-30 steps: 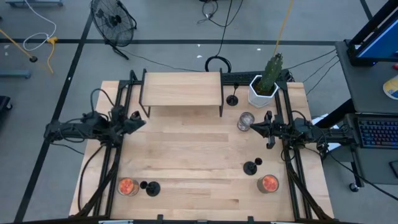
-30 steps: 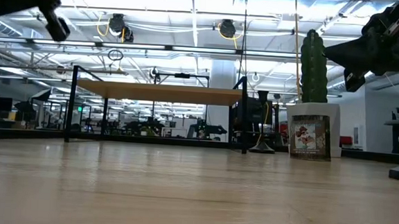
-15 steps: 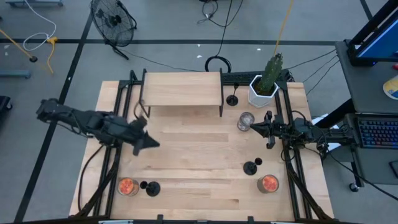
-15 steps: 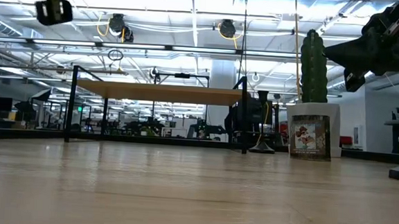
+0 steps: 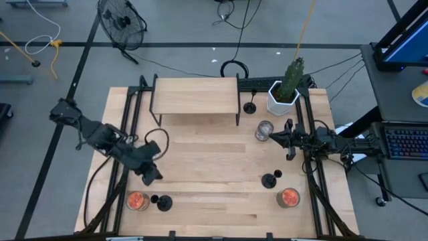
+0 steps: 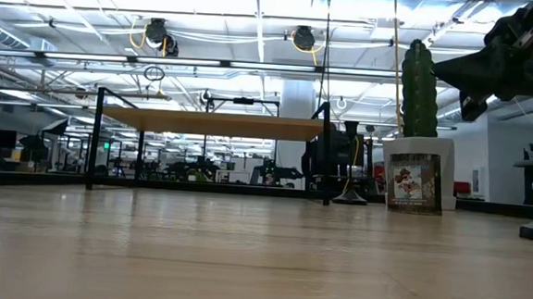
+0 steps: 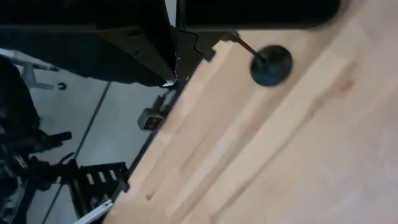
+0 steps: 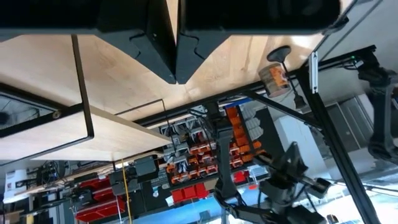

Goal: Pick & Place candle stick holders
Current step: Put the bottom black candle holder on the shelf

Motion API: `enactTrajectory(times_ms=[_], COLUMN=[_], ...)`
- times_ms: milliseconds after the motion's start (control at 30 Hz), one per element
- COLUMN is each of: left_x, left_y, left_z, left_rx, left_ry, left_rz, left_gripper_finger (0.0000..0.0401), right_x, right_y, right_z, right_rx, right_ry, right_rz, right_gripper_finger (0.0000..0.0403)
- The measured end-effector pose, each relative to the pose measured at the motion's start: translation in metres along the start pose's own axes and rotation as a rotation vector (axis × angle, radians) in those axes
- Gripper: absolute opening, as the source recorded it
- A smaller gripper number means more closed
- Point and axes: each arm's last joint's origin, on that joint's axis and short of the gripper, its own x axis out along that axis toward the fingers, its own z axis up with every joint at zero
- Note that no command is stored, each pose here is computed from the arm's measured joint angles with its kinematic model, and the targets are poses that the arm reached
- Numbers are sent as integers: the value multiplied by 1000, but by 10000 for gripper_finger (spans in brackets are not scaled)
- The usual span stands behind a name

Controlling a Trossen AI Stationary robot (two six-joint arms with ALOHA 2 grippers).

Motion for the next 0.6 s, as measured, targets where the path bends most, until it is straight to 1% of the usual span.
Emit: enactTrajectory(times_ms=[100,200,267,500,600], left_x=[14,27,31,32,31], left_y=[-5,-6,-5,-7,-7], left_z=[-8,-18,-24,-41,-46], left_rx=[-62,-149,-175,-183,-233], left_ry=[55,98,111,136,155], left_rz=[60,126,163,172,176], left_gripper_finger=[17,17,17,17,17], right_x=[0,0,0,0,0], right_y=[0,0,0,0,0], right_z=[0,0,0,0,0], right_rx=[-21,-29,-29,-40,-40], right_ry=[0,0,0,-1,-1], right_rz=[0,0,0,-3,-3], right_gripper_finger=[0,0,0,0,0])
